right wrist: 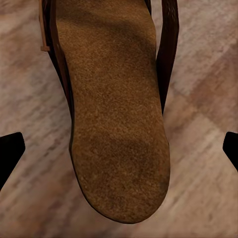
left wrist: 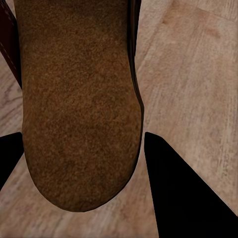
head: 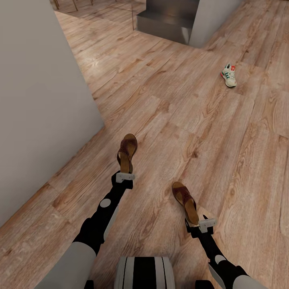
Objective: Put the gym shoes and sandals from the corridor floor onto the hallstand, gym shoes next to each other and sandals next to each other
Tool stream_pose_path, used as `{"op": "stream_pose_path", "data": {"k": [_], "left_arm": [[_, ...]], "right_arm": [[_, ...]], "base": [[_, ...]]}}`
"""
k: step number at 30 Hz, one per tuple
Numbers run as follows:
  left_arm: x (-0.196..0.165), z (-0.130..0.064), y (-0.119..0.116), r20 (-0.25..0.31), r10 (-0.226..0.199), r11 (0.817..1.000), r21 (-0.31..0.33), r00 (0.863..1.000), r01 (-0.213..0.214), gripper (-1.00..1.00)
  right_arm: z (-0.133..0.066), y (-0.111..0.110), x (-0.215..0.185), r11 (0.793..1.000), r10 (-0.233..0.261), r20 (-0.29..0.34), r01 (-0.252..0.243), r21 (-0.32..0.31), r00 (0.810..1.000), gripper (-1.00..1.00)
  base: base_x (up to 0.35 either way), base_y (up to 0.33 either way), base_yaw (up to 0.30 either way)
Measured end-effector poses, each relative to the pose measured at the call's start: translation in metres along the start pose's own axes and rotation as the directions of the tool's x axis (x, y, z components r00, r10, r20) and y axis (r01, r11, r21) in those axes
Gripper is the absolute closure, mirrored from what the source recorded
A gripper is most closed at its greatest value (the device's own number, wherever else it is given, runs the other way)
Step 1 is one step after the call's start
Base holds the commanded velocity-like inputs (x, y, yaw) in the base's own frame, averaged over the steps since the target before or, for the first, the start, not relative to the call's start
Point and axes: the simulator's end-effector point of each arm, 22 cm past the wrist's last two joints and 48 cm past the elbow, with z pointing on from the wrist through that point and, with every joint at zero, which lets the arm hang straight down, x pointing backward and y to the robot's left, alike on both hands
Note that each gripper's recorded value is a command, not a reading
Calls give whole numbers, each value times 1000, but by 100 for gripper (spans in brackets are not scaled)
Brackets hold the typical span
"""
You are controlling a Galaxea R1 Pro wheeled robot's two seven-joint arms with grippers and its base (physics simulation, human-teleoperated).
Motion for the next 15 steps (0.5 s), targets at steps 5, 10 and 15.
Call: {"op": "stream_pose_path", "data": {"k": [5, 10, 15], "left_arm": [[8, 2, 1, -12, -3, 1000, 0, 1000, 3, 100], [8, 2, 1, -12, -3, 1000, -1, 1000, 3, 100], [8, 2, 1, -12, -3, 1000, 0, 1000, 3, 100]], "right_arm": [[0, 1, 7, 1000, 1, -12, -1, -2, 1000, -100], [0, 1, 7, 1000, 1, -12, -1, -2, 1000, -100], [0, 1, 7, 1000, 1, -12, -1, -1, 1000, -100]], "base": [[0, 0, 0], [0, 0, 0], [0, 0, 0]]}}
